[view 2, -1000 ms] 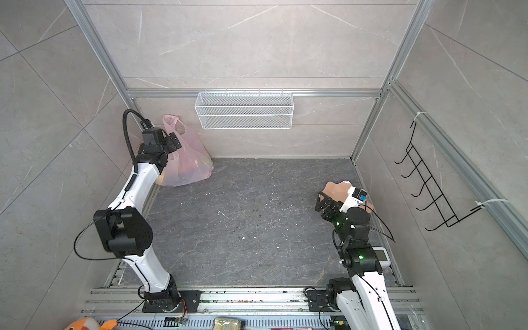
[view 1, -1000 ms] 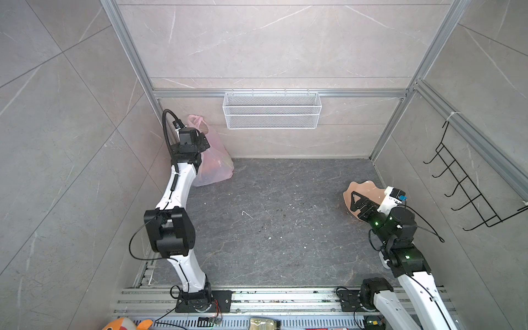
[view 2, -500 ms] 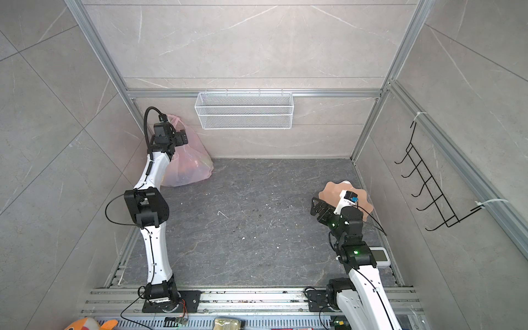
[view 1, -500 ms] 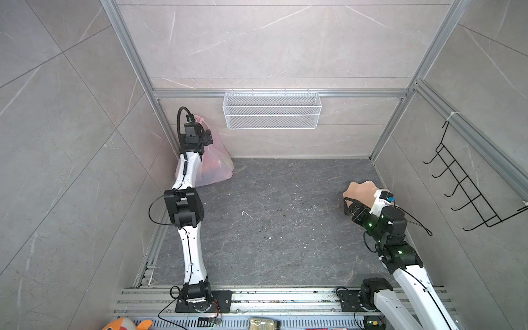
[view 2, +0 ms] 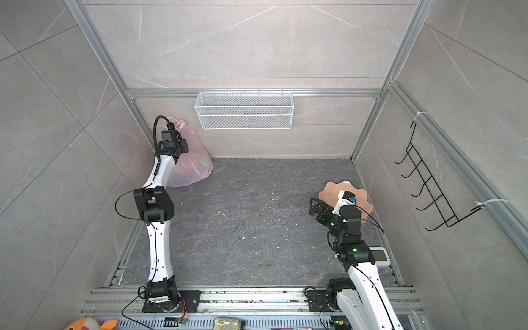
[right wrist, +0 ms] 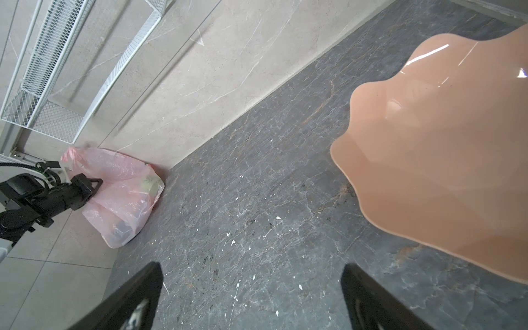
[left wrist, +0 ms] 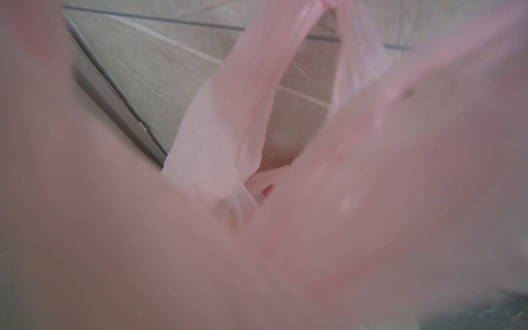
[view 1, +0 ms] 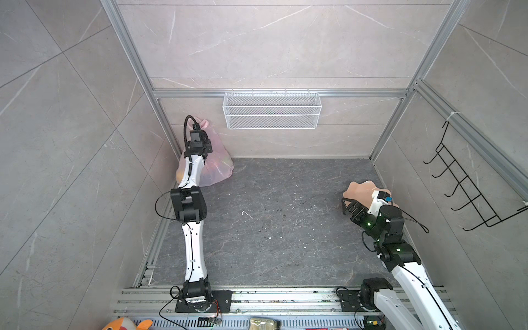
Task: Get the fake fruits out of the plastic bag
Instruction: 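Grasp the pink bag handles with the left gripper while the right arm lifts, then drag the pink bag by its handles toward the table center with the left gripper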
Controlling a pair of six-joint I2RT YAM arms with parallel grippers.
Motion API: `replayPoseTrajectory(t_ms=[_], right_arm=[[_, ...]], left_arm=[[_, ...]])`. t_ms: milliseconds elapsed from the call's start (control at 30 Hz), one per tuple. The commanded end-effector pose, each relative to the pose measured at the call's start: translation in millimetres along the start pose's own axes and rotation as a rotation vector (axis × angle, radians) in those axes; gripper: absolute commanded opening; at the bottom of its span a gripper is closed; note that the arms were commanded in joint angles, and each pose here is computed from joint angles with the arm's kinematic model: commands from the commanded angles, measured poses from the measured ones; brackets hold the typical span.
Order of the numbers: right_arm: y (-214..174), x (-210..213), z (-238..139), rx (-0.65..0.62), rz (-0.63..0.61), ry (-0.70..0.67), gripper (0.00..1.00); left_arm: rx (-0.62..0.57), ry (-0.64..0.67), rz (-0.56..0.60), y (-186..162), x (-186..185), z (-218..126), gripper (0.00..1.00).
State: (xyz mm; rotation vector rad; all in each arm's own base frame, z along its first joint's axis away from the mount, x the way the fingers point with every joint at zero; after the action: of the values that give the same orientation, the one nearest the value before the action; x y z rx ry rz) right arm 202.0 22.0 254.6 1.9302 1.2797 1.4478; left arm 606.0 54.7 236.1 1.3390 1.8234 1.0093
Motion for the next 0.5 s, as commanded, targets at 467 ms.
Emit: replayPoseTrajectory(t_ms=[467], right_arm=[[-3.9, -4.6, -30.5, 0.062, 0.057, -0.151, 1.0]], left_arm=[[-0.219, -0.144, -0.168, 47.9, -58.0, -190.6, 0.0]])
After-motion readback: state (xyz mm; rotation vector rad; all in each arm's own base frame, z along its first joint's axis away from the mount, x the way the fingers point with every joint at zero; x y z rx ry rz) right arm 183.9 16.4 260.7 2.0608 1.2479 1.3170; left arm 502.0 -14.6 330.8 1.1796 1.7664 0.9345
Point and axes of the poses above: each gripper's point midway between its finger pads, its own z axis out along the fingers, its own x axis along the line the jaws close on, y = z × x, the point moved 10 cm from there along -z, back along the fingers, and after that the axes turned 5 degrees about -z, right-handed, at the moved point
